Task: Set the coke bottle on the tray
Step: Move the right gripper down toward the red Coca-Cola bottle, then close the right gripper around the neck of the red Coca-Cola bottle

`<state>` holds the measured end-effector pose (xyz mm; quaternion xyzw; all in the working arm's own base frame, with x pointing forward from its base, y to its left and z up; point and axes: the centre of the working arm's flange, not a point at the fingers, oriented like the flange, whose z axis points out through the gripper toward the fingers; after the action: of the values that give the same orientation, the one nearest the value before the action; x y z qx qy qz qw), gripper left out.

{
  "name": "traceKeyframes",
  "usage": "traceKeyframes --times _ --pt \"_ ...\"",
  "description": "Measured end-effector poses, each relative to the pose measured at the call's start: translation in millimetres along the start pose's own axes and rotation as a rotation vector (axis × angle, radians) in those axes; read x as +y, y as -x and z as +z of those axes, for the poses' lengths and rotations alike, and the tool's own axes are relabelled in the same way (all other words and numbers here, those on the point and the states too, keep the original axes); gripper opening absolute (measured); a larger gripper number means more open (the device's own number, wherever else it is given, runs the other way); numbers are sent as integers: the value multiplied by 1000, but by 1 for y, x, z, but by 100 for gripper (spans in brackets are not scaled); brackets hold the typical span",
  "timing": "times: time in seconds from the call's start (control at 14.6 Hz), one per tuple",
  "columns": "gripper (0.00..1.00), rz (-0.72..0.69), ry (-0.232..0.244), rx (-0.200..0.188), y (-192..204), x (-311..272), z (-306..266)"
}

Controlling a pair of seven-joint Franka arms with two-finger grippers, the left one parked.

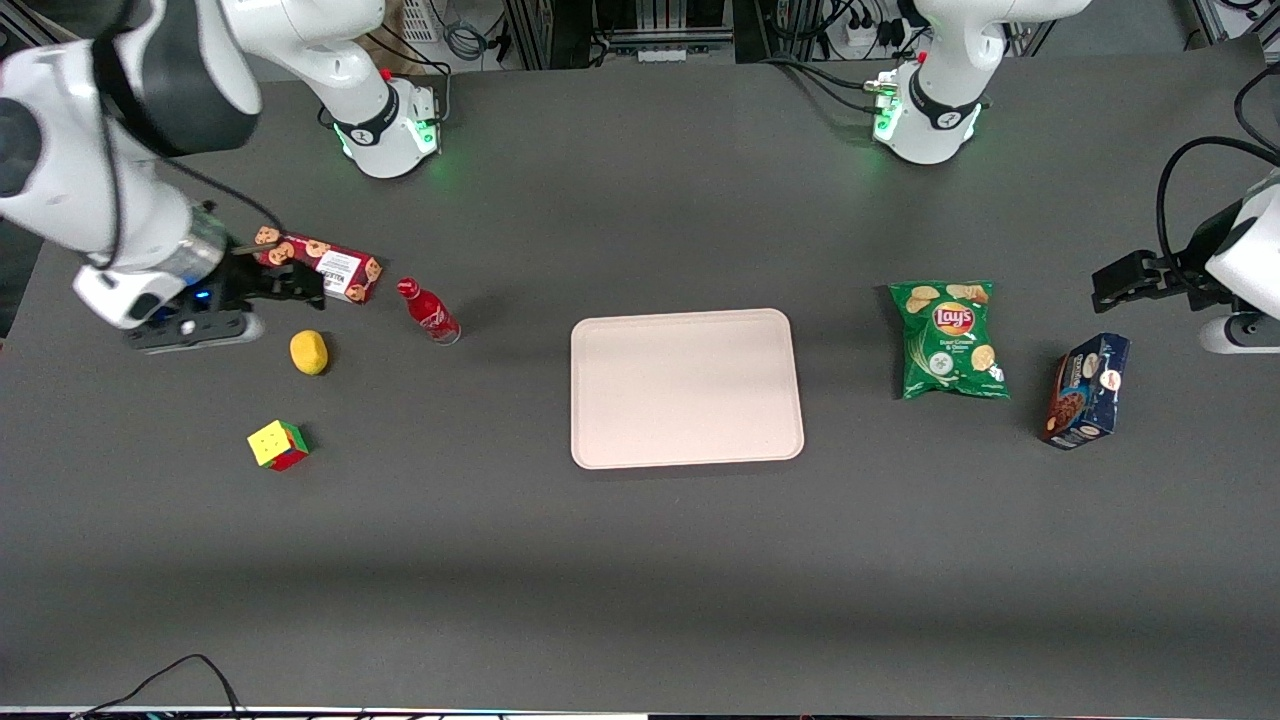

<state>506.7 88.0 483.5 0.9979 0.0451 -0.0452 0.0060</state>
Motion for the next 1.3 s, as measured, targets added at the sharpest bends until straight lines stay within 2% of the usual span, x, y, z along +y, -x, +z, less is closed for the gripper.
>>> traceKeyframes --times 0.14,0.48,0.89,1.16,1.3 --pt "100 0 17 -7 28 -27 28" --pt "100 -29 33 41 64 -49 94" --pt "100 -32 25 97 78 -51 127" --pt "100 -28 28 113 87 -68 140" --pt "100 -27 22 138 89 -69 146"
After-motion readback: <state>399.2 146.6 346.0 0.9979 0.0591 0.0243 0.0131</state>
